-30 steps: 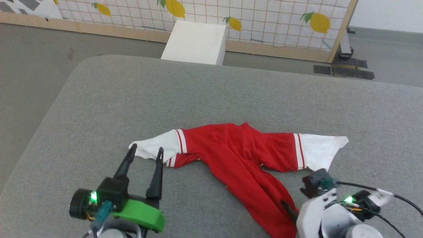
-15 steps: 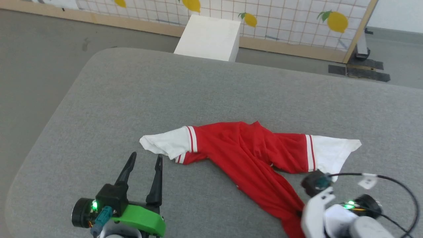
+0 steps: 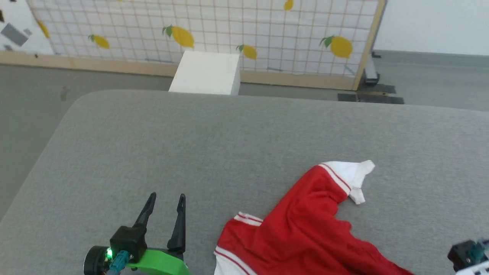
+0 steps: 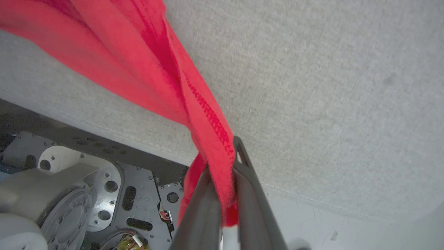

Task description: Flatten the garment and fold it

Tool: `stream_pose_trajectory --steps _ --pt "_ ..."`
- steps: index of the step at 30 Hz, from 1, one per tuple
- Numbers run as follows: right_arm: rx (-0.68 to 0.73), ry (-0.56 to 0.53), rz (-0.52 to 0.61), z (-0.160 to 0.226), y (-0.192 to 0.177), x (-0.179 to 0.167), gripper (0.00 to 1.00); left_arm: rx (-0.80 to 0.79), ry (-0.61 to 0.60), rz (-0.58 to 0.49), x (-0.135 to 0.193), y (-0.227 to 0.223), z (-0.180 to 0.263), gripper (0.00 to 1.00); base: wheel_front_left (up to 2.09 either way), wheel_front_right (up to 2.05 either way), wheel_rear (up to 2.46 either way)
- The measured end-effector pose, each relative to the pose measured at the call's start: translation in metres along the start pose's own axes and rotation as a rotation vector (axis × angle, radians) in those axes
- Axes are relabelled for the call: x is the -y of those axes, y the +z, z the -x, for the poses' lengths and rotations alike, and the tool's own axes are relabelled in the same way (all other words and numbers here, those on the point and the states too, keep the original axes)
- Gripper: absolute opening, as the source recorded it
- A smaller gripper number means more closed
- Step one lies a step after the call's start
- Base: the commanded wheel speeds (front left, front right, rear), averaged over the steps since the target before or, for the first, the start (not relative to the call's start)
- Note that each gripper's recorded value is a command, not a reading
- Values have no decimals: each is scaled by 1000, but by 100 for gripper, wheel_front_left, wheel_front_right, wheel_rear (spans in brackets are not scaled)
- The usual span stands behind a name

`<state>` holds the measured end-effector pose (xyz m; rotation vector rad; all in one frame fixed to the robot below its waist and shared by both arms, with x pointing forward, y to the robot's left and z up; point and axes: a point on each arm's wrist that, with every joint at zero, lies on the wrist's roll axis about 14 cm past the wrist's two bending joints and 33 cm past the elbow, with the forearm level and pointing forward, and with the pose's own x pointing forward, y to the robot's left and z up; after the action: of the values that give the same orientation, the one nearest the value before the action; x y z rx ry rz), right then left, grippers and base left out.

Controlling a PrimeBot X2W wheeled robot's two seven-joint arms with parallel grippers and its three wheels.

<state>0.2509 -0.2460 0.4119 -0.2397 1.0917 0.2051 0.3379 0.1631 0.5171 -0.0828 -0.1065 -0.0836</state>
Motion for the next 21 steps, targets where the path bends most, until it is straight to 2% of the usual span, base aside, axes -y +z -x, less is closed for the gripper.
stream_pose_trajectory --steps 2,5,6,10,12,16,21 --pt "10 0 -43 3 -10 -4 0 4 -16 11 6 1 -1 100 0 0 0" --pt "73 9 -78 1 -5 -13 0 -15 -39 30 14 -6 0 100 0 0 0" --pt "103 8 -82 0 0 -14 100 -23 -44 35 16 -8 1 100 0 0 0" --pt "275 3 -75 0 38 -19 100 -102 -85 75 25 -31 8 100 0 0 0" --pt "438 5 -68 9 76 -19 100 -188 -124 114 36 -47 12 100 0 0 0" --pt "710 -23 -60 32 128 -12 100 -410 -203 168 60 -80 20 100 0 0 0" --pt "853 -68 -63 37 148 -5 100 -606 -293 146 75 -99 13 100 0 0 0"
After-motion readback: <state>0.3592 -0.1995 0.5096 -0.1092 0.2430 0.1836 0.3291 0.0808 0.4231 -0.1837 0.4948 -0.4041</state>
